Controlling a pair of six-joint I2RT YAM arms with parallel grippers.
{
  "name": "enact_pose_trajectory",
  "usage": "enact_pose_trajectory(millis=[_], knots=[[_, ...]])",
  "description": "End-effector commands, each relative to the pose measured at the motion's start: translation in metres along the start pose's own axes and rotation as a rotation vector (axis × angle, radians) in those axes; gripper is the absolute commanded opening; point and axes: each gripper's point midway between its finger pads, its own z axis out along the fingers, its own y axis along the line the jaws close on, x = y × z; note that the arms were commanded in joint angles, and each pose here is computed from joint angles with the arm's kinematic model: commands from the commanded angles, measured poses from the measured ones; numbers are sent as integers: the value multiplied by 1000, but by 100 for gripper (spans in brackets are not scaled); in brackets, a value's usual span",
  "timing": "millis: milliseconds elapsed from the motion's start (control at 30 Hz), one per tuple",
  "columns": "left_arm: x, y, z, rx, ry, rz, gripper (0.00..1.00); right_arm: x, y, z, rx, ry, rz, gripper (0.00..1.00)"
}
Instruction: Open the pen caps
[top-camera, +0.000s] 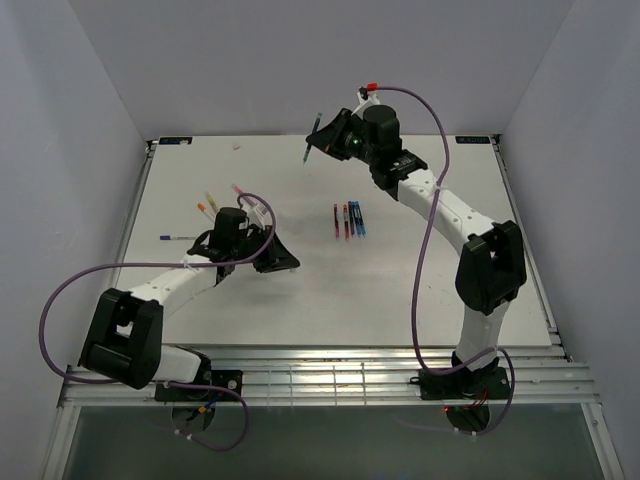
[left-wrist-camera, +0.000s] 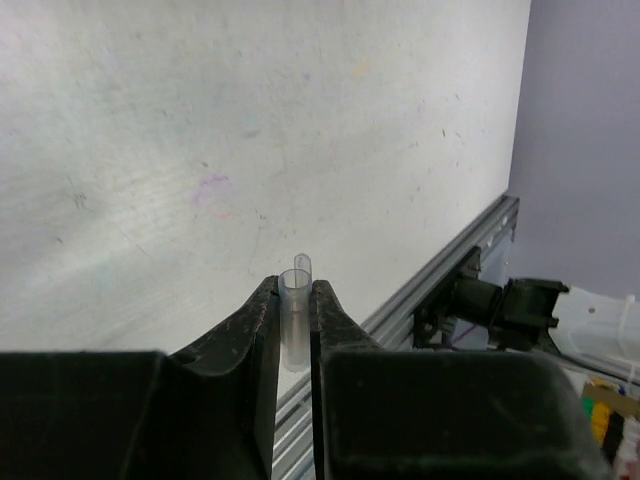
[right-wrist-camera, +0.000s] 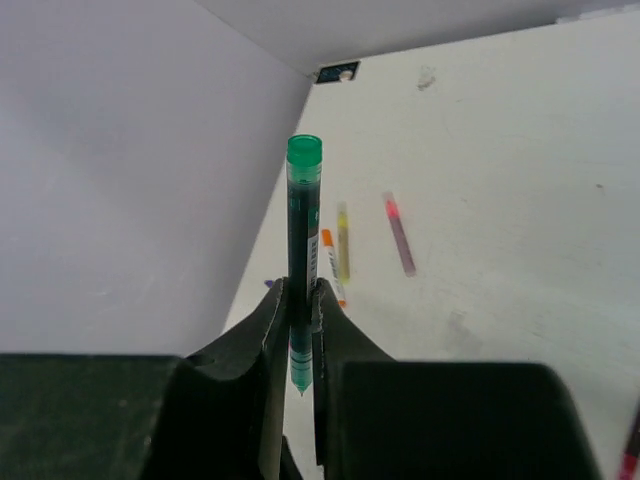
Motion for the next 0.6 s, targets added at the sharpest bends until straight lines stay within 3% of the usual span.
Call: enact_pose_trajectory(millis=[0, 367, 567], knots=[[-38, 5, -2, -106, -88, 47, 0, 15, -54, -21, 195, 62, -107, 8], [-125, 55, 13, -359, -203, 23, 0, 38, -156, -89, 406, 201, -232, 8], [-155, 79, 27, -444, -232, 28, 8, 39, -211, -111, 490, 251, -251, 8]])
